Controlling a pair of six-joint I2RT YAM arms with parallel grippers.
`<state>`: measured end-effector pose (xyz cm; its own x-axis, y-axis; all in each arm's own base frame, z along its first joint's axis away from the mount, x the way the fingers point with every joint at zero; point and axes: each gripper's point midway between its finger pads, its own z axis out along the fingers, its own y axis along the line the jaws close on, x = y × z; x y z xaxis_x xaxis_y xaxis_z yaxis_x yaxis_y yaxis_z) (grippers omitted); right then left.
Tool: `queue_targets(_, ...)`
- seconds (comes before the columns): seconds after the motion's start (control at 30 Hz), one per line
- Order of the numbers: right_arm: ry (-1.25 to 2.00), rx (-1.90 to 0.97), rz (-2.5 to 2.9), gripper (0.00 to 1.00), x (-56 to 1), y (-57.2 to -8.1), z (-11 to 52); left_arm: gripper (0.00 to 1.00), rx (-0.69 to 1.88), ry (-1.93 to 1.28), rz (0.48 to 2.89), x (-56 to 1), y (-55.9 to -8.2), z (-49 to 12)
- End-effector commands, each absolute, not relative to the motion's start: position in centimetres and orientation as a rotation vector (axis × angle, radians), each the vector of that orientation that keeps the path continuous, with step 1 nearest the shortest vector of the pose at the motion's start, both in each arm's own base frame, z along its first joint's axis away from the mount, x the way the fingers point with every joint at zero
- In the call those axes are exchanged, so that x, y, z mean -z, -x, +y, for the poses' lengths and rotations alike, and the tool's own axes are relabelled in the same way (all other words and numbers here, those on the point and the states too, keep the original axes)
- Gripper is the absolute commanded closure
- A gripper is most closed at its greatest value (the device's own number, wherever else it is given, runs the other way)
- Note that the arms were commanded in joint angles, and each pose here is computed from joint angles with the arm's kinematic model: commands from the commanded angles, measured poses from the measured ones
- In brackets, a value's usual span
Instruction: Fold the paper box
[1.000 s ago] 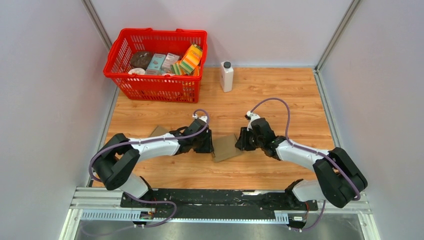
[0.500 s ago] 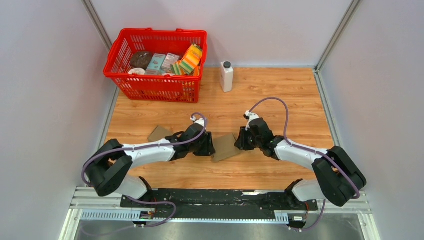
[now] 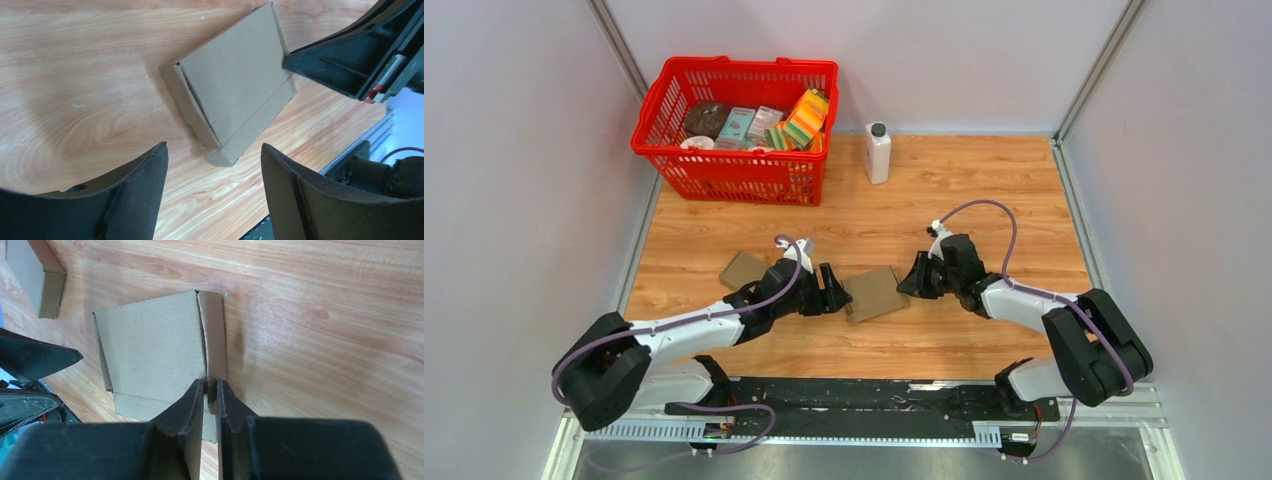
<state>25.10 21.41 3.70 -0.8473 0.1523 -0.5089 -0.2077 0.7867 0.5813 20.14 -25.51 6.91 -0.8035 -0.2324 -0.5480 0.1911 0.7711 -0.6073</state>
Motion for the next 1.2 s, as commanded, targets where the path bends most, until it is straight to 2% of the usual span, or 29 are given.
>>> queue_targets(0.0, -0.012, -0.840, 2.512, 1.00, -1.3, -24.0, 19.9, 0.24, 1.088, 0.097, 2.244, -8.6, -21.6, -28.4)
queue_targets(0.17, -0.043, -0.834, 2.527, 1.00, -0.9, -24.0, 19.4, 0.23, 1.195, 0.148, 2.242, -8.2, -22.2, -30.5)
queue_targets(0.43, -0.097, -0.855, 2.525, 1.00, -0.9, -24.4, 18.9, 0.23, 1.111, 0.278, 2.267, -7.0, -22.1, -28.4)
queue_targets(0.53, -0.100, -0.867, 2.524, 1.00, -0.9, -24.4, 18.9, 0.22, 1.132, 0.283, 2.306, -6.4, -22.1, -29.3)
queue_targets(0.8, -0.074, -0.927, 2.496, 1.00, -1.6, -24.3, 19.5, 0.22, 1.310, 0.281, 2.259, -7.3, -22.8, -32.3)
queue_targets(0.9, -0.048, -0.973, 2.475, 0.99, -2.2, -24.3, 20.0, 0.31, 1.326, 0.290, 2.240, -7.5, -23.0, -32.4)
queue_targets(0.93, -0.028, -0.993, 2.458, 0.95, -2.8, -24.3, 20.3, 0.37, 1.326, 0.298, 2.229, -7.8, -23.0, -32.2)
queue_targets(1.1, 0.054, -0.889, 2.415, 0.81, -5.3, -24.5, 20.1, 0.43, 1.264, 0.366, 2.266, -6.8, -22.0, -29.8)
queue_targets(1.13, 0.103, -0.873, 2.403, 0.69, -6.6, -23.8, 20.7, 0.46, 1.274, 0.373, 2.265, -6.9, -21.7, -29.4)
queue_targets(1.17, 0.130, -0.805, 2.382, 0.62, -7.0, -24.0, 20.5, 0.47, 1.293, 0.380, 2.272, -7.0, -21.6, -29.1)
